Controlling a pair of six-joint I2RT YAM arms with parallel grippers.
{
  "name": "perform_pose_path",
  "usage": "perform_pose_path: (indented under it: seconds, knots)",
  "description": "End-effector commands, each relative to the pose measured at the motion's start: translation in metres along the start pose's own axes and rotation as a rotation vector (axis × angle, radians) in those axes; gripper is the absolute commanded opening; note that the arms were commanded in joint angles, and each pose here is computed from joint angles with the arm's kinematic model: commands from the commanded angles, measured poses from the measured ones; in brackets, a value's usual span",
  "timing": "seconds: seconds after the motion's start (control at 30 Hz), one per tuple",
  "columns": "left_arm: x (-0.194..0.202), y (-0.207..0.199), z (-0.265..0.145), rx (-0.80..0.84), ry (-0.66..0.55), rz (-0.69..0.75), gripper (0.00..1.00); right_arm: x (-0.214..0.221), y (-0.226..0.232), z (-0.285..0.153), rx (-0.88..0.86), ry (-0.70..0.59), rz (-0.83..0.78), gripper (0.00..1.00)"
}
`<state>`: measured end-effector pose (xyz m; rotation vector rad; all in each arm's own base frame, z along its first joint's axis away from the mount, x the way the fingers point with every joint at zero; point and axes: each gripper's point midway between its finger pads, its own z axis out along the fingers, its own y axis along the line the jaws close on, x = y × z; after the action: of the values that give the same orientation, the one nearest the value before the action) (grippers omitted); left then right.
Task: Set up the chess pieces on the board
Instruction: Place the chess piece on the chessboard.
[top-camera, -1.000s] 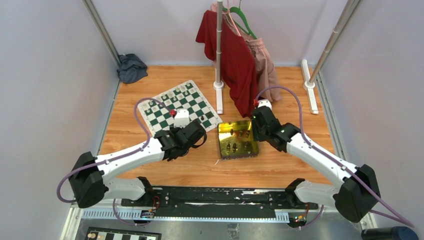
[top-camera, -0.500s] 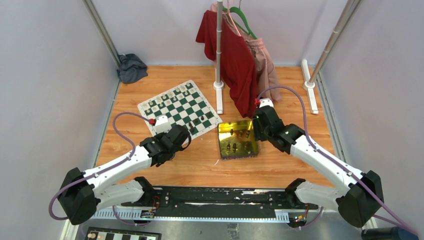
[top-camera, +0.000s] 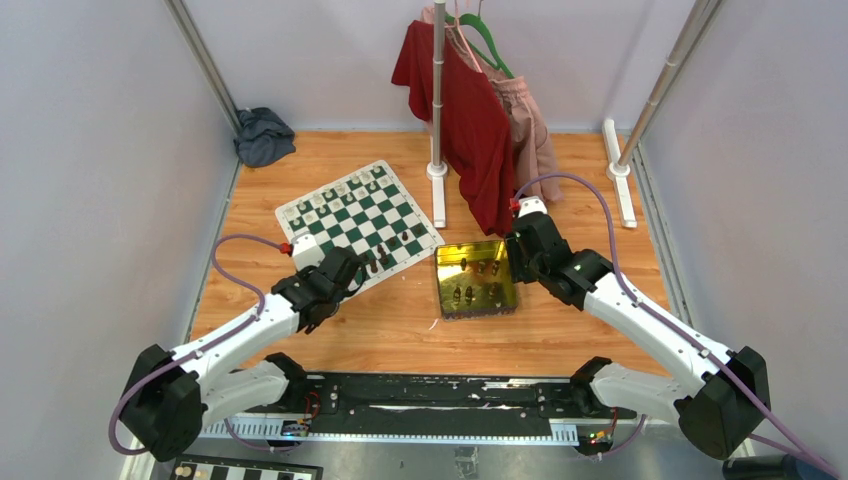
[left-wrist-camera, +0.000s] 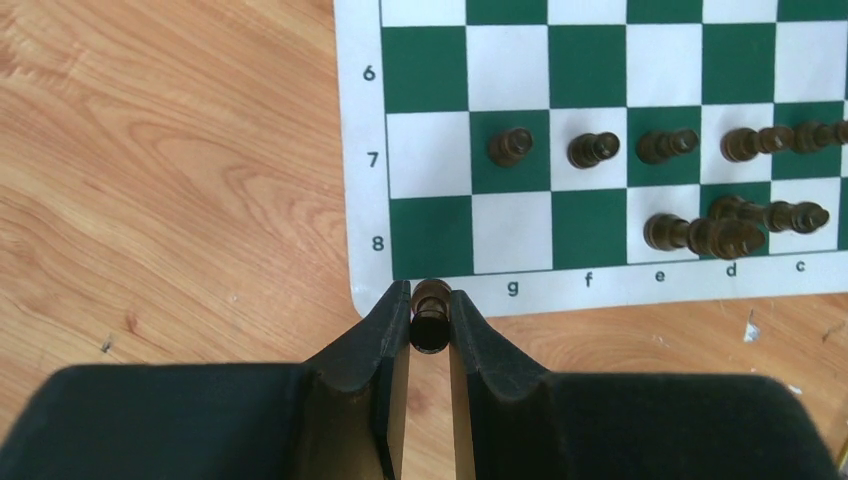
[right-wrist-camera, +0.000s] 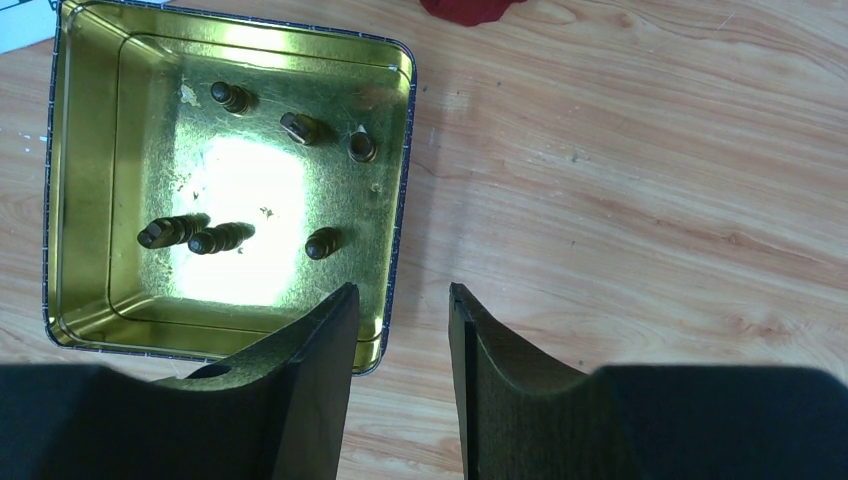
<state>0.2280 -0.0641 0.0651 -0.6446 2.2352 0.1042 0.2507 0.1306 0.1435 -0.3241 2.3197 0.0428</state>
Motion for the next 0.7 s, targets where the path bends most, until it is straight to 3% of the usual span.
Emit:
perform_pose_path:
  seconds: [0.0,0.67]
  knots:
    - [-0.005,0.005,0.007,-0.007,-0.024,-0.024,0.0,-0.005,0.002,-0.006,-0.012,-0.002,-0.031,0.43]
    - [-0.004,0.003,0.03,-0.027,0.004,-0.007,0.0,-0.003,0.002,-0.005,-0.007,0.005,-0.023,0.43]
